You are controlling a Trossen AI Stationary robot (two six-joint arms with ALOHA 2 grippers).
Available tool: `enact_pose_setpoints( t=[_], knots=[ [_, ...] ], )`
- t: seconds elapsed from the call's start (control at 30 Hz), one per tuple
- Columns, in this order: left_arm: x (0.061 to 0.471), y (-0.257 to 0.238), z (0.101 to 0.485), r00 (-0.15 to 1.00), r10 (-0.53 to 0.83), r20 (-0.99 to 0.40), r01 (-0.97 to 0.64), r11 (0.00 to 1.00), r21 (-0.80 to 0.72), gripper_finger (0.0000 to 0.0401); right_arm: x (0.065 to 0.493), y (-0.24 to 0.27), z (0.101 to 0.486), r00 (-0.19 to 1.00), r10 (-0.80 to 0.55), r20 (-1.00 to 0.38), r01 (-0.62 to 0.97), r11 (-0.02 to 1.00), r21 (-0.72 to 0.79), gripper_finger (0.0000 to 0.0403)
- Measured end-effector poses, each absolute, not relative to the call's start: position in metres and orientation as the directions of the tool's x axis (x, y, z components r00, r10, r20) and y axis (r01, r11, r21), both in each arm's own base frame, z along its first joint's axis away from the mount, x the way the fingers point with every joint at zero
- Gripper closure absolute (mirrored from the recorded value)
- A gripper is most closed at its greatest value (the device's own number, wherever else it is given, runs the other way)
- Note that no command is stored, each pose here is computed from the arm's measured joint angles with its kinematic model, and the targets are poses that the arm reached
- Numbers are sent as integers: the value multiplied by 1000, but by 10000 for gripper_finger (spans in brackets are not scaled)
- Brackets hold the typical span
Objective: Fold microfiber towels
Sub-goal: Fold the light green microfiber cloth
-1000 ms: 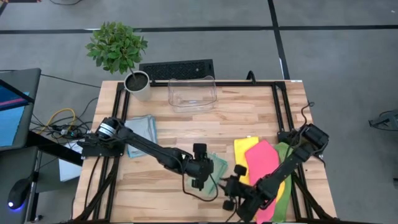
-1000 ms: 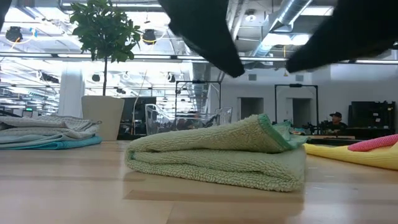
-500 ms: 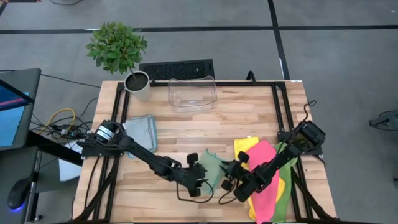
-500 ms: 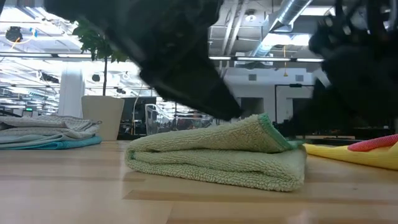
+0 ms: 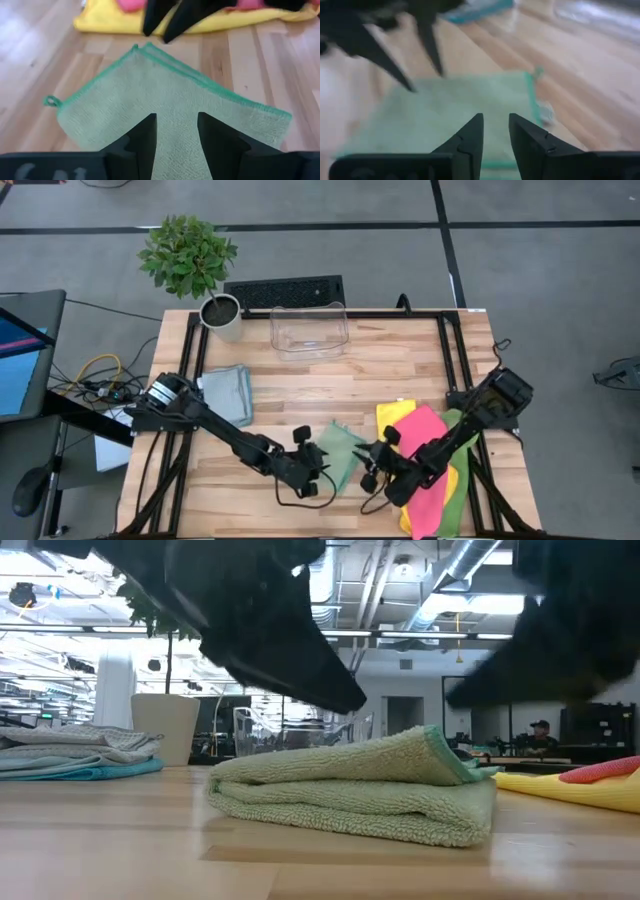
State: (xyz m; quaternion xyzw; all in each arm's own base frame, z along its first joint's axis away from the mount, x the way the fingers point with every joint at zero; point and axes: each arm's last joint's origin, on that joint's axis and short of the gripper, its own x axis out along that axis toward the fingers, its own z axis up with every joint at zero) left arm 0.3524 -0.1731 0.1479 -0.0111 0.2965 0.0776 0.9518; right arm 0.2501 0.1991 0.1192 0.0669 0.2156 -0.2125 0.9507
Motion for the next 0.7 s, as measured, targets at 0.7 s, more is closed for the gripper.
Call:
enact_pose_setpoints(
  t=[0.7],
  knots=[
    [329, -181, 163, 760, 164, -629, -145, 986, 82, 290, 316, 268, 61, 874, -163, -457, 255, 956, 147, 285]
  ],
)
